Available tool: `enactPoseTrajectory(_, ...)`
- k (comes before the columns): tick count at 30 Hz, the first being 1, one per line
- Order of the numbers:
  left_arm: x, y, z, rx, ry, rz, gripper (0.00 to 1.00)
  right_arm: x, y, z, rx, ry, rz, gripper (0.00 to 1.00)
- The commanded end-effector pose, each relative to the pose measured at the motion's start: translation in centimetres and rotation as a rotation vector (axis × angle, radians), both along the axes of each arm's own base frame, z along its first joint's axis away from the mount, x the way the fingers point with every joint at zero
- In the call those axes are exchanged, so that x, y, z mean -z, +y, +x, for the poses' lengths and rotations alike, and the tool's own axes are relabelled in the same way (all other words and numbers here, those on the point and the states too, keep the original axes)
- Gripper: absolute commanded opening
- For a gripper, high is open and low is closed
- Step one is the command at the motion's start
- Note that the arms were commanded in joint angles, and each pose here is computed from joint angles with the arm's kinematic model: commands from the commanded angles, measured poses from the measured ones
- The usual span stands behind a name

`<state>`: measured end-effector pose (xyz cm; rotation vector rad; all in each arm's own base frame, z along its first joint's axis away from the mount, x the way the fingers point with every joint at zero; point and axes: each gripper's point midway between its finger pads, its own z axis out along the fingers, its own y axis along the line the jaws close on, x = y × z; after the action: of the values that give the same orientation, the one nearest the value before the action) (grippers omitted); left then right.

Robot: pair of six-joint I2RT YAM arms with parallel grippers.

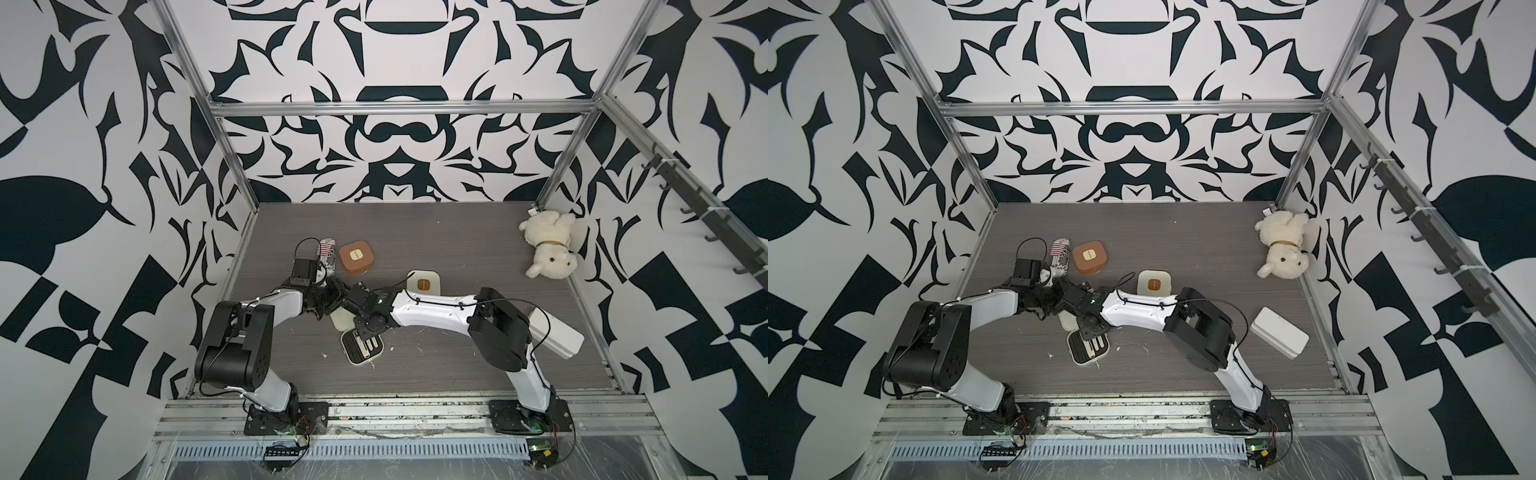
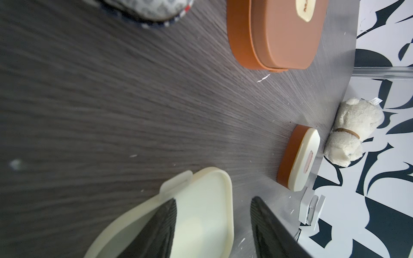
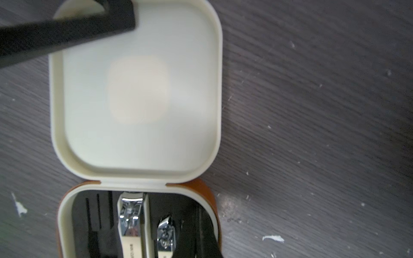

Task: Organize nail clipper sets
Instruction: Place the nail clipper in the storage box, then close the storage box at the center of the board.

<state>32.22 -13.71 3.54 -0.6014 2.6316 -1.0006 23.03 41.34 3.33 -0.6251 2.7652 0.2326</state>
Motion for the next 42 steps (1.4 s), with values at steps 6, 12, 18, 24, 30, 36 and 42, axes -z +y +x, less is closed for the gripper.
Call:
enactPoseTrajectory(6,4.5,2.0,-4.5,-0.021,0.219,0.125,0.58,0.1,-0.4,-0.5,0.013,0.012,-0.001,0.05)
enactPoseTrajectory(12,1.0,1.3,-3.1,0.003,0.147,0.088,0.66,-3.4,0.7,0.3,0.003,-0.040,0.059,0.09)
enactPoseTrajectory(18,-5.9,1.6,-1.7,0.012,0.008,0.093,0.83,-7.3,0.1,0.5,0.007,-0.097,0.109,0.19)
enactPoseTrajectory(24,-5.5,4.0,-3.3,-0.061,0.016,0.057,0.92,-7.2,-1.7,-2.0,0.002,-0.086,0.124,0.25)
enactPoseTrajectory(30,-2.4,5.0,-4.5,-0.154,0.045,-0.076,0.97,-5.4,-3.9,-5.3,0.009,-0.056,0.127,0.30)
enactPoseTrajectory(36,-1.4,5.0,-4.2,-0.196,-0.004,-0.120,1.00,-2.9,-4.3,-7.8,0.024,-0.008,0.148,0.31)
enactPoseTrajectory(42,0.9,4.6,-4.9,-0.177,0.056,-0.135,1.00,-0.9,-4.1,-8.4,0.044,0.022,0.160,0.31)
